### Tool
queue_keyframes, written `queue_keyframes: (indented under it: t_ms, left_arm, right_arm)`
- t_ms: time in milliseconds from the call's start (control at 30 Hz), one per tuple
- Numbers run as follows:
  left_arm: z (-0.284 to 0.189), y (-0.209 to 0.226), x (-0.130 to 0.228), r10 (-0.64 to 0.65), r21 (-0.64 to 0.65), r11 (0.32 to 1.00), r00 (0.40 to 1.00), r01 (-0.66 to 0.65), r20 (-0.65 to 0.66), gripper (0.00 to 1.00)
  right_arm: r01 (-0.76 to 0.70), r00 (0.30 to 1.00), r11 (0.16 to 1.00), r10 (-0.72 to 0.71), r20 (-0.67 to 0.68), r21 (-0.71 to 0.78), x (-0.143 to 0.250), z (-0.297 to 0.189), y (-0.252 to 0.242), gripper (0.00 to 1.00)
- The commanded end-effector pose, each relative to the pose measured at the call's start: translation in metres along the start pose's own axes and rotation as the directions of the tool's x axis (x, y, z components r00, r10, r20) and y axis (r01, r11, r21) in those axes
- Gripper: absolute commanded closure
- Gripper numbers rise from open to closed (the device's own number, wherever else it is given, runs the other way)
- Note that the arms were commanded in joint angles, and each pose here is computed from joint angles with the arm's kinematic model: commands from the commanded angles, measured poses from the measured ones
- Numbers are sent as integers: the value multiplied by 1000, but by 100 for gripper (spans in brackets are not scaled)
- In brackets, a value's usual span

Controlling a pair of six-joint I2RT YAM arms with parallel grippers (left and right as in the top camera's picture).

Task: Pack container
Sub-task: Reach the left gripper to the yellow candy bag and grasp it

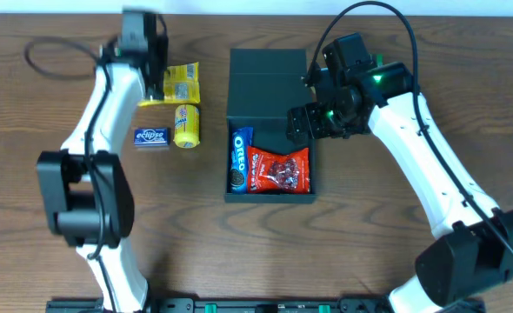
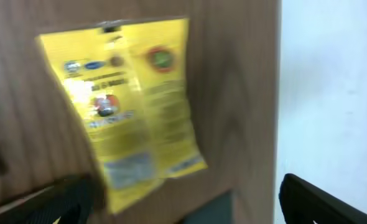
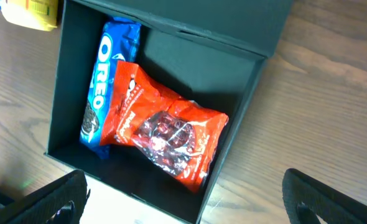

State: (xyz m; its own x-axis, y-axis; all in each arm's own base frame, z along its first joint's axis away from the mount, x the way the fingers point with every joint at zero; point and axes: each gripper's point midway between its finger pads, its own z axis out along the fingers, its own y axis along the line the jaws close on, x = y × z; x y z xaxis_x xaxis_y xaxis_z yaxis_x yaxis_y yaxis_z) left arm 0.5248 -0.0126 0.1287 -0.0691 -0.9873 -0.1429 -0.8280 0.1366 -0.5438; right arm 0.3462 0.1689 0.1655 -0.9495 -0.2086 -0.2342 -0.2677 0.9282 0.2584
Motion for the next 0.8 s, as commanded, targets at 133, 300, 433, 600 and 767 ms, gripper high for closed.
queue_keyframes:
  t_ms: [133, 300, 433, 600, 767]
  left_arm:
    - [21, -28, 1, -11, -99, 995, 997, 2, -82, 4]
    - [46, 1, 5, -57, -219, 975, 988, 24, -147, 4]
    - [57, 18, 6, -68, -277, 961, 986, 23, -154, 4]
    - [69, 28, 8, -89, -309, 950, 985, 38, -151, 4]
    - [84, 42, 19, -117, -352, 935, 975, 44, -191, 4]
  right_arm:
    - [-59, 998, 998, 59, -1, -7, 0, -3, 0, 1]
    - [-91, 996, 996, 91, -9, -5, 2, -2, 0, 1]
    - [-103, 995, 995, 103, -9, -6, 2, -2, 0, 1]
    - [-105, 994, 994, 105, -16, -4, 4, -2, 0, 1]
    - [-105, 994, 994, 105, -17, -4, 4, -2, 0, 1]
